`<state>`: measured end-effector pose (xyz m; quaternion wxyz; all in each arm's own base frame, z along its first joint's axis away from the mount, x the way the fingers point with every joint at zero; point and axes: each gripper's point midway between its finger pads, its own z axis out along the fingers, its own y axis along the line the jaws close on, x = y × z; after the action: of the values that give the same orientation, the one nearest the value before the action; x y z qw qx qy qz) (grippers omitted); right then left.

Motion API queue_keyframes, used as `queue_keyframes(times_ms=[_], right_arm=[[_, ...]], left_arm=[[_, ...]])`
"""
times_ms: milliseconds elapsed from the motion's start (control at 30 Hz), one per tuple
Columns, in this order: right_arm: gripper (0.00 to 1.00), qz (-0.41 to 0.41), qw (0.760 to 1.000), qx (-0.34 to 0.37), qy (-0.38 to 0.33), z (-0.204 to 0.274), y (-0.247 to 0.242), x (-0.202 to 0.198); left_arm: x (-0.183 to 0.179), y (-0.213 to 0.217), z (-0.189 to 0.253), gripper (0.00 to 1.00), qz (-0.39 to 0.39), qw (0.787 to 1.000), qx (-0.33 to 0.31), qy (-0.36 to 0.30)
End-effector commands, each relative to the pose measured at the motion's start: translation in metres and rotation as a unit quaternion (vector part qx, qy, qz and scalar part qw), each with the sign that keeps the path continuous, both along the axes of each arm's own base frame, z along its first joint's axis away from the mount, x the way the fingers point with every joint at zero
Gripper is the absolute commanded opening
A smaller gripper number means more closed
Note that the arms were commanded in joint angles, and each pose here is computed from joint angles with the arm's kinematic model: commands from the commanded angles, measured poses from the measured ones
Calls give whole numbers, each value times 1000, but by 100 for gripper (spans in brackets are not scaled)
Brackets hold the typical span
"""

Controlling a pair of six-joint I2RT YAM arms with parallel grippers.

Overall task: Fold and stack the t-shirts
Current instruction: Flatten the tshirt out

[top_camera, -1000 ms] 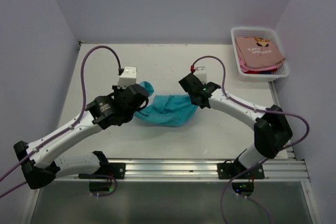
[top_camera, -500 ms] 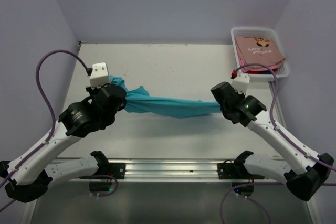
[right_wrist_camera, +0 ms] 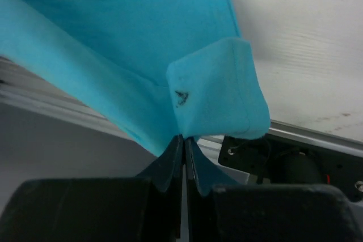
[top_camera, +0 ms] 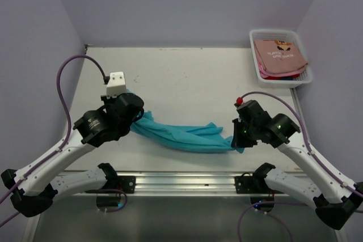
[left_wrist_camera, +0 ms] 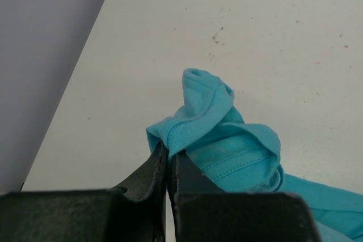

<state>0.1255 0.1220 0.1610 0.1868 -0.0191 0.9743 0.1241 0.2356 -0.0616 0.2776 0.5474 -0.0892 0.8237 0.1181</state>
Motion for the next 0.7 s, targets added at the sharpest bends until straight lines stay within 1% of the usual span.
queue_keyframes(times_ms=[0,67,100,167,200,300,333,367,433,467,500,533,600,667], right_arm=[[6,109,989,69,78,9,19,-47],[26,130,984,91,80,14,26,-51],[44,143,980,111,84,22,33,-55],[59,153,976,133,77,32,40,-54],[64,157,975,148,58,44,45,-50],[67,147,976,161,15,60,52,-33],[67,122,984,130,-9,55,45,-18],[66,106,989,101,-12,48,42,-5],[64,83,994,60,-29,36,38,18],[63,69,997,26,-36,24,36,35],[61,62,996,22,-55,18,42,52],[61,65,996,18,-58,12,48,61],[59,66,995,5,-69,-5,64,91],[58,74,995,0,-66,-17,76,107]], left_arm=[[7,-1,12,0,19,998,-37,-38],[8,-3,12,0,18,998,-40,-39],[8,-4,13,0,16,998,-42,-39],[8,-4,15,0,14,998,-48,-43],[7,-4,16,0,14,998,-51,-45],[7,-4,19,0,10,997,-58,-52],[6,-4,20,0,9,997,-61,-53],[6,-4,20,0,8,996,-63,-55],[6,-6,19,0,4,997,-65,-52],[7,-7,17,0,2,997,-65,-50],[7,-8,17,0,1,997,-66,-49],[8,-11,16,0,-3,996,-70,-49],[9,-12,16,0,-6,996,-71,-48],[10,-16,18,0,-11,996,-76,-49]])
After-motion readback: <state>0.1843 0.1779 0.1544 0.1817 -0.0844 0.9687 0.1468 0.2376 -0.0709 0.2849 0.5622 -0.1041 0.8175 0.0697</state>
